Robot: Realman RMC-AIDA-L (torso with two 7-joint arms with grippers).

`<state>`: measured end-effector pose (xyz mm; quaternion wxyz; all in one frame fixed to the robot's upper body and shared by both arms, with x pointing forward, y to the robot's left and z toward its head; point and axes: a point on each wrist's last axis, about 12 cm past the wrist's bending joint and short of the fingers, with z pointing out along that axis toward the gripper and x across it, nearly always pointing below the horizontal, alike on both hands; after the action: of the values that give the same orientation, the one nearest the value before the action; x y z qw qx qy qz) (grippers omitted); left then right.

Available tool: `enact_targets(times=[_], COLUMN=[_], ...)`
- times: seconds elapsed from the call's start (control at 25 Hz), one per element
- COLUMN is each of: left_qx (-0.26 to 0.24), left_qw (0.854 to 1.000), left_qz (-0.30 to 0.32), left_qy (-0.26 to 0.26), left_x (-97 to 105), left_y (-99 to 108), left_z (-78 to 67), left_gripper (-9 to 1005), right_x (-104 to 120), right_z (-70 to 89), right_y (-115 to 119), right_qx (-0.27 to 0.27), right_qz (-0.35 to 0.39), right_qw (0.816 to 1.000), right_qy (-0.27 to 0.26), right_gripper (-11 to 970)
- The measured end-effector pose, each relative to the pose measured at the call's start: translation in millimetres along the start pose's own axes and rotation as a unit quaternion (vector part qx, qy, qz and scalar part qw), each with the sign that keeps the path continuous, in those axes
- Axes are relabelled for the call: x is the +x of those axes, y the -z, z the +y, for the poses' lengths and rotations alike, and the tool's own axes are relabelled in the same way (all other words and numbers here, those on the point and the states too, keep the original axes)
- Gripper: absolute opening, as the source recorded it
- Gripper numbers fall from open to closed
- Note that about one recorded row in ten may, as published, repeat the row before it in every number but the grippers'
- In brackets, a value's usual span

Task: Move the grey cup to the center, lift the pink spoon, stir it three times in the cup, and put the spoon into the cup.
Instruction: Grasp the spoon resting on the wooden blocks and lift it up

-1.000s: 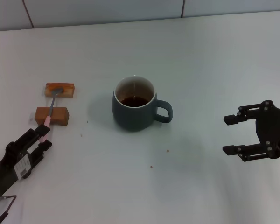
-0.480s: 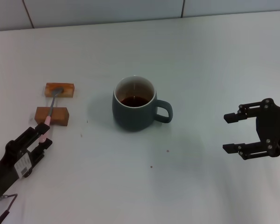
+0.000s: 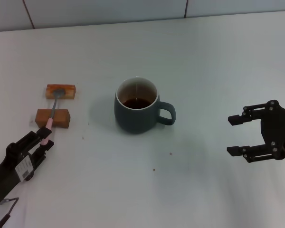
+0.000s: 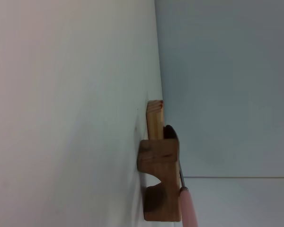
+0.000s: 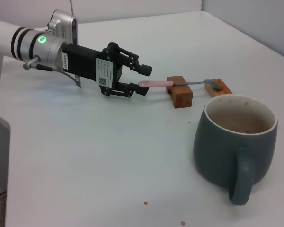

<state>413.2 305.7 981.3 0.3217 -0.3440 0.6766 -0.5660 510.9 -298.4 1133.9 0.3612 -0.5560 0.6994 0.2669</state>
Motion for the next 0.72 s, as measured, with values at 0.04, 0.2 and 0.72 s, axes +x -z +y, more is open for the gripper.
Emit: enact_targets(times=[0.04,0.2,0.72], left_qx=[0.0,-0.001,-0.007], left_qw=[1.0,1.0,1.0], left_qz=[0.0,0.0,-0.001], left_qy=[0.0,0.0,0.006], left_x=[0.0,0.3,3.9], left_y=[0.0,0.2,1.9], left_z=[0.0,0.2,3.3], left_gripper=[500,454,441], right_x=[0.0,0.1,1.1], right_z=[0.0,0.1,0.8], right_y=[0.0,0.0,0.3], right_qx=[0.0,0.0,0.0], right_qz=[0.0,0.0,0.0], right_qw=[1.0,1.0,1.0], right_qy=[0.0,0.0,-0.002], right_gripper=[703,703,703])
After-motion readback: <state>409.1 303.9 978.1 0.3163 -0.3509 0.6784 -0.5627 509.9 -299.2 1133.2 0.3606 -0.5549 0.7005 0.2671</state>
